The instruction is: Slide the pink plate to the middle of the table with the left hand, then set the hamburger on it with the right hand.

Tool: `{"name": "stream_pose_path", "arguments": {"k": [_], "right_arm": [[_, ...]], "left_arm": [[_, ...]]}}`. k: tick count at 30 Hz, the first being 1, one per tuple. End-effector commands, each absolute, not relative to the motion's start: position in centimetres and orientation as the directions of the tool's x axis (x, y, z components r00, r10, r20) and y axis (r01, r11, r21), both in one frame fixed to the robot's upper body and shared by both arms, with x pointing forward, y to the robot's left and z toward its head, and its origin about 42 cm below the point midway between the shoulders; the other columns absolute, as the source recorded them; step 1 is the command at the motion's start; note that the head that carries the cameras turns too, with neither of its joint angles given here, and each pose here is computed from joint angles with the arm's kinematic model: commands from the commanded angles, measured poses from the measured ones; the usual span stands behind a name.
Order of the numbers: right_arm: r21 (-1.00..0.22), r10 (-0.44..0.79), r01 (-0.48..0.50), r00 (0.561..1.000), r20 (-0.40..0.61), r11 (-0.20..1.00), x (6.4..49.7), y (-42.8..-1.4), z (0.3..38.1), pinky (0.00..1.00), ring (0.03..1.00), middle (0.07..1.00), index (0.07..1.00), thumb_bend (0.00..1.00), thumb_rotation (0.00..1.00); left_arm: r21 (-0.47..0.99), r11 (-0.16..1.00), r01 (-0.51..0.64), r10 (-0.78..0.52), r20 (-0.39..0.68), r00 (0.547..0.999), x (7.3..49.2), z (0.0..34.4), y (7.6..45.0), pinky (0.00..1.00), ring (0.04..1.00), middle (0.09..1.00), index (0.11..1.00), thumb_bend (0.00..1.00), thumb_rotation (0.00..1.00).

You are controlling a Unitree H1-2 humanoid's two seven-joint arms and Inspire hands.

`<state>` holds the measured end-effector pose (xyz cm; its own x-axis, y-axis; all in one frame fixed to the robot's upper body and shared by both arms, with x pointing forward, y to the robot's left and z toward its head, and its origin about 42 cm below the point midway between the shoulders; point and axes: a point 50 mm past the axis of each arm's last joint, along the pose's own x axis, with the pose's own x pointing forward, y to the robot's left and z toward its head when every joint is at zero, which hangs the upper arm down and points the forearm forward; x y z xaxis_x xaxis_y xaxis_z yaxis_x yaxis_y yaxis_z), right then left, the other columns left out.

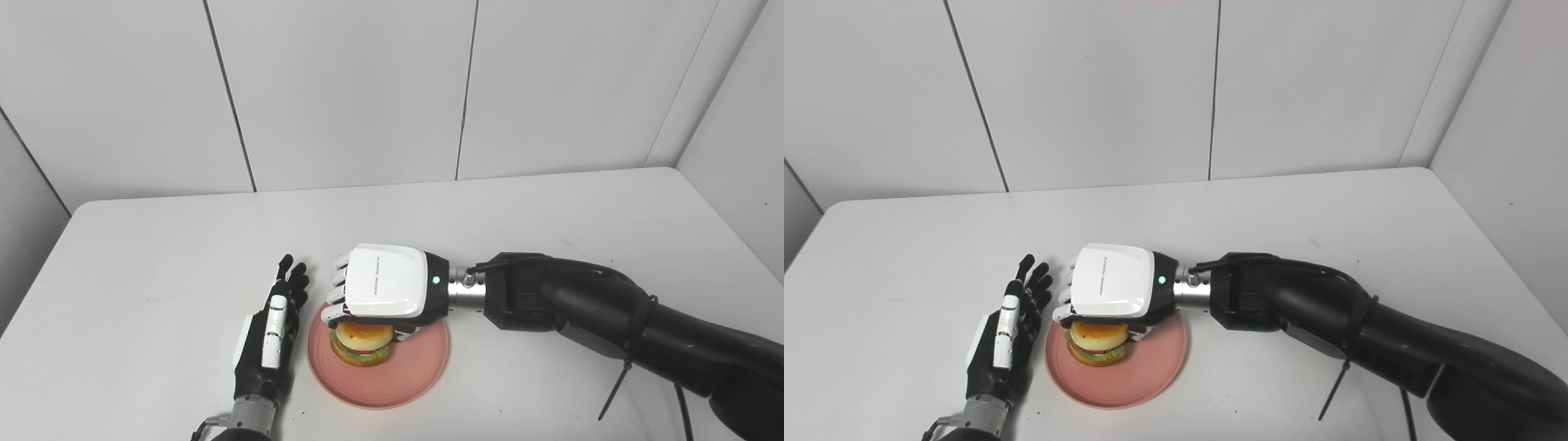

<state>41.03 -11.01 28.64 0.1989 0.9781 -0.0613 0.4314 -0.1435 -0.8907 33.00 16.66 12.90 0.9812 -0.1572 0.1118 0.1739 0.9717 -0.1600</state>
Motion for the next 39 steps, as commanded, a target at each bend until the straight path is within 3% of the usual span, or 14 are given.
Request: {"name": "stream_pose_path", "arguments": {"k": [1, 13, 25, 27, 29, 39], "right_arm": [[-0.861, 0.987, 0.494, 0.157, -0.045, -0.118, 41.4, -10.7, 31.4, 0.52, 0.489, 0.506, 0.462, 0.53, 0.0], [-0.847, 0.987, 0.512, 0.139, -0.082, -0.142, 41.5, -10.2, 31.7, 0.54, 0.498, 0.484, 0.492, 0.53, 0.01], [-0.814, 0.981, 0.549, 0.138, -0.133, -0.188, 40.9, -10.4, 32.6, 0.65, 0.597, 0.481, 0.515, 0.53, 0.01], [-0.807, 0.979, 0.555, 0.141, -0.146, -0.2, 40.8, -10.4, 32.9, 0.67, 0.618, 0.61, 0.648, 0.73, 0.16], [-0.802, 0.977, 0.558, 0.143, -0.158, -0.212, 40.7, -10.5, 33.1, 0.68, 0.628, 0.642, 0.685, 0.79, 0.19], [-0.779, 0.967, 0.574, 0.156, -0.2, -0.253, 40.2, -10.6, 33.6, 0.76, 0.713, 0.728, 0.785, 0.77, 0.28]], "left_arm": [[-0.181, 0.972, 0.153, -0.156, -0.002, 0.988, 31.5, 10.2, 16.9, 1.0, 0.974, 0.97, 0.976, 0.57, 1.0], [-0.193, 0.968, 0.159, -0.161, 0.002, 0.987, 31.6, 10.3, 16.9, 1.0, 0.978, 0.978, 0.972, 0.56, 1.0], [-0.197, 0.967, 0.16, -0.162, 0.003, 0.987, 31.8, 10.2, 17.1, 1.0, 0.983, 0.984, 0.982, 0.56, 1.0], [-0.202, 0.966, 0.16, -0.163, 0.004, 0.987, 31.8, 10.1, 17.1, 1.0, 0.984, 0.985, 0.982, 0.56, 1.0], [-0.206, 0.966, 0.158, -0.161, 0.007, 0.987, 31.9, 10.1, 17.0, 1.0, 0.985, 0.986, 0.984, 0.56, 1.0], [-0.219, 0.964, 0.151, -0.153, 0.008, 0.988, 31.8, 10.0, 17.0, 1.0, 0.983, 0.987, 0.983, 0.56, 1.0]]}}
